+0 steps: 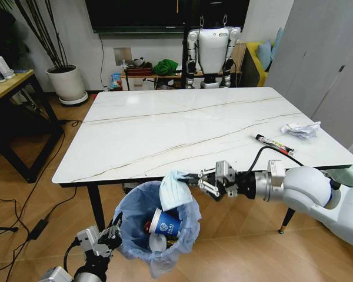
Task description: Pick up the trash bin and place the trash from the table into it.
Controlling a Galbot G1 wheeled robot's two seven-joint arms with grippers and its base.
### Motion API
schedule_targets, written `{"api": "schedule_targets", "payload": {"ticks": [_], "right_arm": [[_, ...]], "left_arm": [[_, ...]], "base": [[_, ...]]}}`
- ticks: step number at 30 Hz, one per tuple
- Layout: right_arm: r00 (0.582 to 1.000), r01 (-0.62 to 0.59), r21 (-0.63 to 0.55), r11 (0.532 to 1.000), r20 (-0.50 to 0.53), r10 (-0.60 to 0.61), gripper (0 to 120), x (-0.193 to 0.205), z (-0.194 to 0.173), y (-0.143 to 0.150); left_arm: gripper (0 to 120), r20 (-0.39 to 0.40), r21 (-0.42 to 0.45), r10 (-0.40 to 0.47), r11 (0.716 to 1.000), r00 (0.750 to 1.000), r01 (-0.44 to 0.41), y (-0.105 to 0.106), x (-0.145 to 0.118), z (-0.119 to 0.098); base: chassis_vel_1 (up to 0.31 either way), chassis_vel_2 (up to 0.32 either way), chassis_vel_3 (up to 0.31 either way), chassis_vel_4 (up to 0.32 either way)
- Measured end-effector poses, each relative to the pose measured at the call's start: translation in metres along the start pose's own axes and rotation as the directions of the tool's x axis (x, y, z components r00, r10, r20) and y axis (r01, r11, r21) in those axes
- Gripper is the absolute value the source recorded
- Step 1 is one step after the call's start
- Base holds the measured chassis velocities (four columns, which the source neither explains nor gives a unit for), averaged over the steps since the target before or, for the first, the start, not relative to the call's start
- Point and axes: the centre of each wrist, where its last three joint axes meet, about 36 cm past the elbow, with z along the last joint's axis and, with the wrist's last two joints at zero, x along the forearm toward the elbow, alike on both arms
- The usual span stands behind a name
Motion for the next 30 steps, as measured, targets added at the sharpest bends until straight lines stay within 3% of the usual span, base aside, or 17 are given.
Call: {"api": "schedule_targets", "payload": {"ticks": [23,30], "right_arm": [[0.999,0.020,-0.008,1.000,0.029,-0.020,0,-0.043,0.034,0.000],[0.999,0.006,-0.018,1.000,0.033,-0.006,23,-0.050,0.042,0.000]], "left_arm": [[0,-0.002,0.027,-0.010,1.000,1.000,0.010,-0.005,-0.005,0.011],[0,0.000,0.024,-0.014,1.000,1.000,0.014,-0.004,-0.004,0.010]], "base": [[0.000,0.000,0.000,0.000],[0.000,0.000,0.000,0.000]]}}
